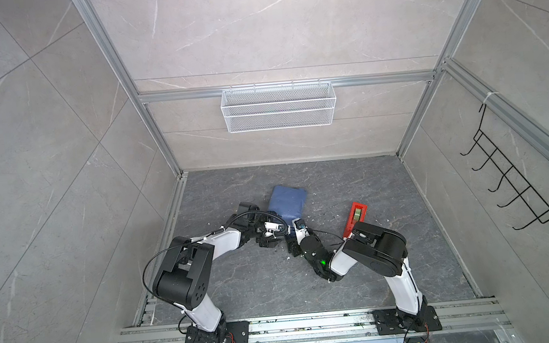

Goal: Wrap a gift box in wrapping paper
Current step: Fifth fold the wrapping paper around the gift box.

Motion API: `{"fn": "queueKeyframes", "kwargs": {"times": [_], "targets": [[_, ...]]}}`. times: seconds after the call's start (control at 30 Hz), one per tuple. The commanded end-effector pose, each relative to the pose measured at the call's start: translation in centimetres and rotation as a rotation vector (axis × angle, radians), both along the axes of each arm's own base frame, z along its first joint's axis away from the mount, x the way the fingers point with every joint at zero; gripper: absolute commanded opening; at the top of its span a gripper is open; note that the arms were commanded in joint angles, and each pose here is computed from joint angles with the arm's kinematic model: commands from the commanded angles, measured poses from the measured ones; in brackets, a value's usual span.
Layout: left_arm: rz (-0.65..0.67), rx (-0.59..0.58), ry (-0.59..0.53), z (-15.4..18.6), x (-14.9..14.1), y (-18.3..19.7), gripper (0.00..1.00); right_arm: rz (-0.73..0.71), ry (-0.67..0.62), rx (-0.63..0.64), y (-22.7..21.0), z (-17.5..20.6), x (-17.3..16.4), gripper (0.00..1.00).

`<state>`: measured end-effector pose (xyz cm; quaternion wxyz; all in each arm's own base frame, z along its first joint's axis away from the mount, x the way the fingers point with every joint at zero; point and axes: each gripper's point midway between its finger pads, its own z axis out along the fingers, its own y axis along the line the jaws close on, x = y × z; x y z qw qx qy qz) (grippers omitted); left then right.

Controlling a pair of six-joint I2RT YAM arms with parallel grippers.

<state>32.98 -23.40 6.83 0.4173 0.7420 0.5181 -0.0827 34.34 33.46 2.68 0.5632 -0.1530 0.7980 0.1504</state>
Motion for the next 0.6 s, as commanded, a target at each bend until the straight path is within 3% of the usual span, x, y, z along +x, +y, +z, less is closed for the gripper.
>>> {"fn": "queueKeyframes", "kwargs": {"times": [0.0,0.2,0.43,0.57], "targets": [[0.018,0.039,0.074,-0.9,-1.0,2.2,1.00,-0.007,0.002,0.021,0.2,0.0,0.4,0.73],[0.045,0.042,0.028,0.0,1.5,4.2,1.00,-0.001,0.002,0.025,0.3,0.0,0.4,0.72],[0.029,0.013,0.022,0.6,2.5,3.7,0.99,0.012,-0.002,0.035,0.8,0.4,0.7,0.71],[0.027,0.011,0.049,-0.2,2.7,3.5,0.94,0.017,-0.003,0.031,1.0,1.0,0.8,0.72]]}}
